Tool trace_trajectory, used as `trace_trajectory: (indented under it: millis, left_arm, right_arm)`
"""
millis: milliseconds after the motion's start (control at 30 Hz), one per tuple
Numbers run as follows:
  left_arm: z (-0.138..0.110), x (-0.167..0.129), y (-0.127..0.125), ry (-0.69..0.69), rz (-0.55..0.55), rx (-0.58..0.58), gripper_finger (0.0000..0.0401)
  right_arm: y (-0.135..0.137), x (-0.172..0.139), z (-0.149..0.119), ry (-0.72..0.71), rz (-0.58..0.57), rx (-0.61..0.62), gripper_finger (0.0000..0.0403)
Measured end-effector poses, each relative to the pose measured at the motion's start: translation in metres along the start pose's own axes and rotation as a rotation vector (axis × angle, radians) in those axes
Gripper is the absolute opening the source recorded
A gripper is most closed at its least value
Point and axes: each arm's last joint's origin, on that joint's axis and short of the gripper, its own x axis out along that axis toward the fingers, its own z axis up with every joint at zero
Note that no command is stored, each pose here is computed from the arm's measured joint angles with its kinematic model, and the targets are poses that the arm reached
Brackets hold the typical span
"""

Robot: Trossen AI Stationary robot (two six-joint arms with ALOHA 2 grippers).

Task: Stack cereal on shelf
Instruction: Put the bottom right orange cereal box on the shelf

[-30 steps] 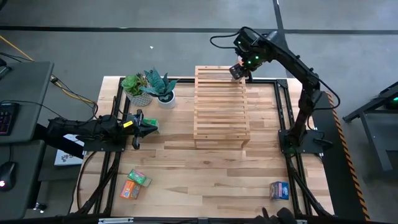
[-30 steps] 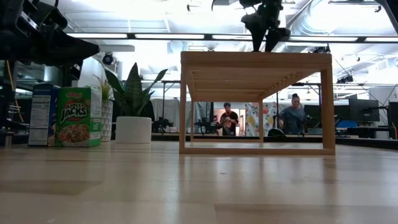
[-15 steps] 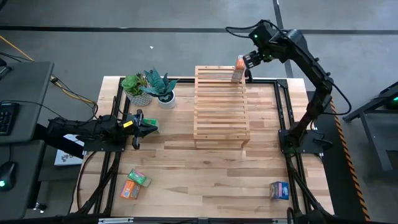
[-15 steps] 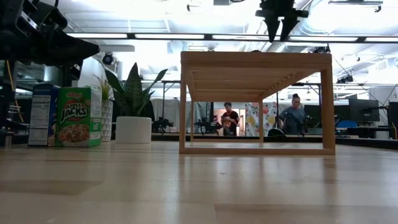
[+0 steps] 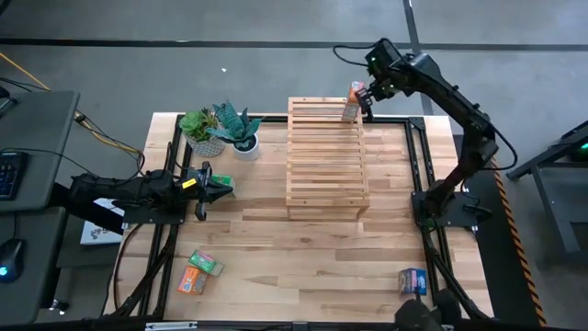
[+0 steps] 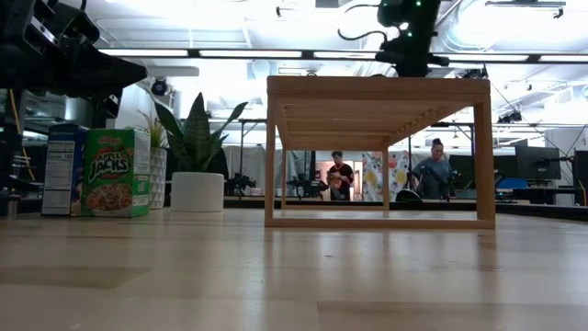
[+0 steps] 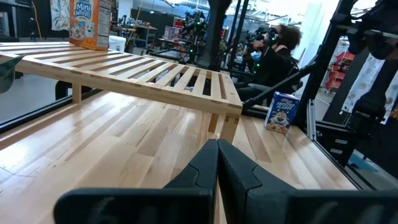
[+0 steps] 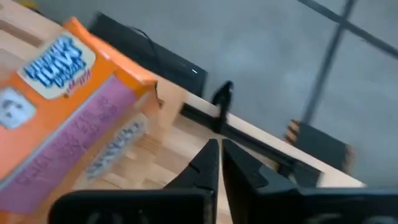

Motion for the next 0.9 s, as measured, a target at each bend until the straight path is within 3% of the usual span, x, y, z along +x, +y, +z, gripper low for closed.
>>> trace_trajectory:
  millis: [167, 400, 900]
  left_arm:
    - [0.0, 0.0, 0.0, 0.0, 0.0, 0.0, 0.0001]
    - [0.0, 0.0, 0.0, 0.0, 0.0, 0.0, 0.0001]
    - [0.0, 0.0, 0.0, 0.0, 0.0, 0.0, 0.0001]
  right_arm:
    - [-0.015, -0.013, -0.009, -0.147, 0.144, 0.072, 0.0004]
    - [-0.019, -0.001, -0.023, -0.179, 0.277, 0.121, 0.0001]
    - [-0.017, 0.002, -0.018, -0.234, 0.327, 0.14, 0.0]
